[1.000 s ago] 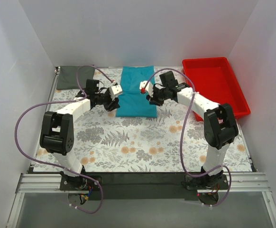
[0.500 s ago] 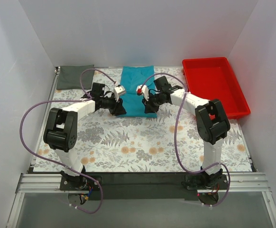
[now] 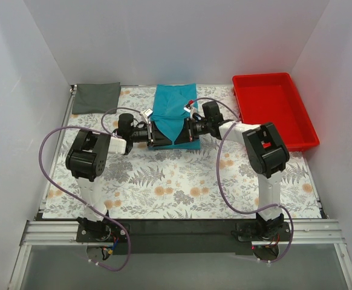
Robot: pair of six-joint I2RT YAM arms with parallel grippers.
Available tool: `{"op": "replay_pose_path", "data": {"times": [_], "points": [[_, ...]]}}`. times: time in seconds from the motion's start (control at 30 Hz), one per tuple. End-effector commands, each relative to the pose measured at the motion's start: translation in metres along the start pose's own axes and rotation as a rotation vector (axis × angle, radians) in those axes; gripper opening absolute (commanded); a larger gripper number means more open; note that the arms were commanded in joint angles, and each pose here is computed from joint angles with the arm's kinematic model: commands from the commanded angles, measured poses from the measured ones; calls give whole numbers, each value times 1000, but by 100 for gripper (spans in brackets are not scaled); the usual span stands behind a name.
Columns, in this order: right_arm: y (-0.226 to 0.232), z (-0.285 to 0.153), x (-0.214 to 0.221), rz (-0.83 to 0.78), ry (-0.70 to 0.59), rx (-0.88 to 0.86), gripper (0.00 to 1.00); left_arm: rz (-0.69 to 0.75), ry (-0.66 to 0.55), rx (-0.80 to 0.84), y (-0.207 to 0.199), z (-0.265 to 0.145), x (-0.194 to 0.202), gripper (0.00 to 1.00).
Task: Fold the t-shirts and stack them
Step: Fold the tshirt
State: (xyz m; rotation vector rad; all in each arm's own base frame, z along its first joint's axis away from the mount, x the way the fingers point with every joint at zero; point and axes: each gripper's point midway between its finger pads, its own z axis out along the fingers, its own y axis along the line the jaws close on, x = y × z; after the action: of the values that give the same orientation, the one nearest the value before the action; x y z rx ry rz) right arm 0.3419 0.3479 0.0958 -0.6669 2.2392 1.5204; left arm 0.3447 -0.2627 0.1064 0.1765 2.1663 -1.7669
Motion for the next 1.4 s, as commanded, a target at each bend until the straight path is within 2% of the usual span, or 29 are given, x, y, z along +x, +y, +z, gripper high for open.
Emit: {"op": "replay_pose_path", "data": {"times": [0.0,0.17,0.2,0.27,0.3,0.37,0.4,0.47,0.5,0.57,0.6,0.8,1.13,1.3,1.37], "points": [[4,2,-8,109,-43,-74,1,-92,-33,50,-9,1,-9,20],[-27,6,9,185,-36,-42,1,-191,-70,-12,33,2,-11,21],[-35,4,13,204,-37,-33,4,-206,-77,-23,39,1,-13,23],[-45,1,17,227,-39,-16,13,-242,-95,-36,54,-4,-17,33],[-50,-2,16,231,-46,-9,23,-242,-96,-32,56,-5,-18,38],[-53,-5,17,232,-52,0,32,-243,-91,-34,60,-5,-17,45],[-53,-6,18,232,-54,2,43,-248,-87,-36,61,-5,-16,47],[-52,-5,18,241,-52,0,53,-266,-94,-48,66,-5,-15,53],[-54,-6,19,252,-56,9,67,-280,-104,-72,72,-6,-14,57],[-58,-8,21,283,-62,27,79,-298,-116,-91,77,-9,-13,59],[-62,-11,23,293,-68,36,89,-328,-119,-93,78,-12,-8,60],[-83,-31,37,359,-100,112,93,-331,-122,-85,74,-26,-3,61],[-66,-42,38,367,-94,63,93,-337,-110,9,51,-51,6,61],[-26,-52,10,226,-112,-17,94,-216,-96,43,24,-55,-5,62],[-18,-57,-5,177,-128,-39,94,-209,-99,36,22,-55,-11,62]]}}
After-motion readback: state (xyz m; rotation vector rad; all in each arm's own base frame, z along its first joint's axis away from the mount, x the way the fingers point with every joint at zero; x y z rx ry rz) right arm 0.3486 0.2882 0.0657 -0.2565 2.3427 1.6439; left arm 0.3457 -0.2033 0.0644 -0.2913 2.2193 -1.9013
